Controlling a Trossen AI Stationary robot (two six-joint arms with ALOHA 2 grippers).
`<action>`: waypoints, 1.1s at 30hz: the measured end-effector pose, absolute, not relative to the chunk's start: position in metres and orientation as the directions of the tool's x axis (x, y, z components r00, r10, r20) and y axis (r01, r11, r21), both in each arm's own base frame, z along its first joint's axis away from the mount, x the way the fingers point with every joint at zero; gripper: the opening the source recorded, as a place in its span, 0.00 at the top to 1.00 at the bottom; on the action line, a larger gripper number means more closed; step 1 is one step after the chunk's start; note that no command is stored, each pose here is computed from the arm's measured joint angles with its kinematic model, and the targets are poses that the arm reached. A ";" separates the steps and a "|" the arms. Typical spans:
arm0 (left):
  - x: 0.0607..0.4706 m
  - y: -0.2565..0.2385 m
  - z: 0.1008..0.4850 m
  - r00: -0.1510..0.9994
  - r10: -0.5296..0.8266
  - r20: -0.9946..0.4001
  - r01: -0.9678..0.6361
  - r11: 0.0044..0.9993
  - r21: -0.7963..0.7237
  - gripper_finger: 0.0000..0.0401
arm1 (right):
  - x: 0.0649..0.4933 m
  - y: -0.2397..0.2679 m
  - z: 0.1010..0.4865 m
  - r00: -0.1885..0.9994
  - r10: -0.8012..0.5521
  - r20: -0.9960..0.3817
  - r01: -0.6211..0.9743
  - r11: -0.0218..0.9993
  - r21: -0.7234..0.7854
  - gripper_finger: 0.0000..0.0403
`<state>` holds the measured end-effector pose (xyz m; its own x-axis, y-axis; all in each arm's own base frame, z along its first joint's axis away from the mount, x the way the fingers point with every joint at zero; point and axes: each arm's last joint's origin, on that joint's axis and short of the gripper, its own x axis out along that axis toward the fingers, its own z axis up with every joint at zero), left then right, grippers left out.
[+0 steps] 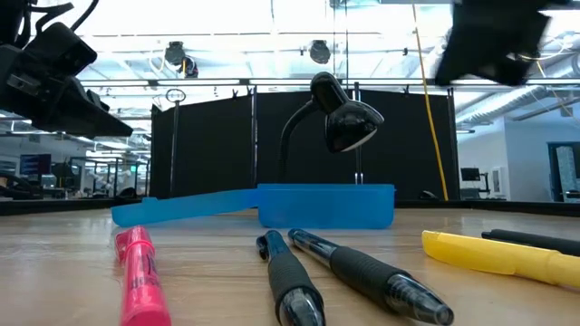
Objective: Pick & place school supplies into a supply box
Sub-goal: Put the right black pen into the blue supply box
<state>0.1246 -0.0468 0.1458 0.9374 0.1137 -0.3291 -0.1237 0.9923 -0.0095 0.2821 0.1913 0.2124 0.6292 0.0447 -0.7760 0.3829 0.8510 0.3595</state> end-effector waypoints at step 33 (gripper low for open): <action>0.122 -0.045 0.140 0.913 0.129 -0.388 -0.132 0.991 0.018 0.99 | 0.252 0.224 0.203 0.547 0.119 -0.829 0.690 0.498 0.526 0.99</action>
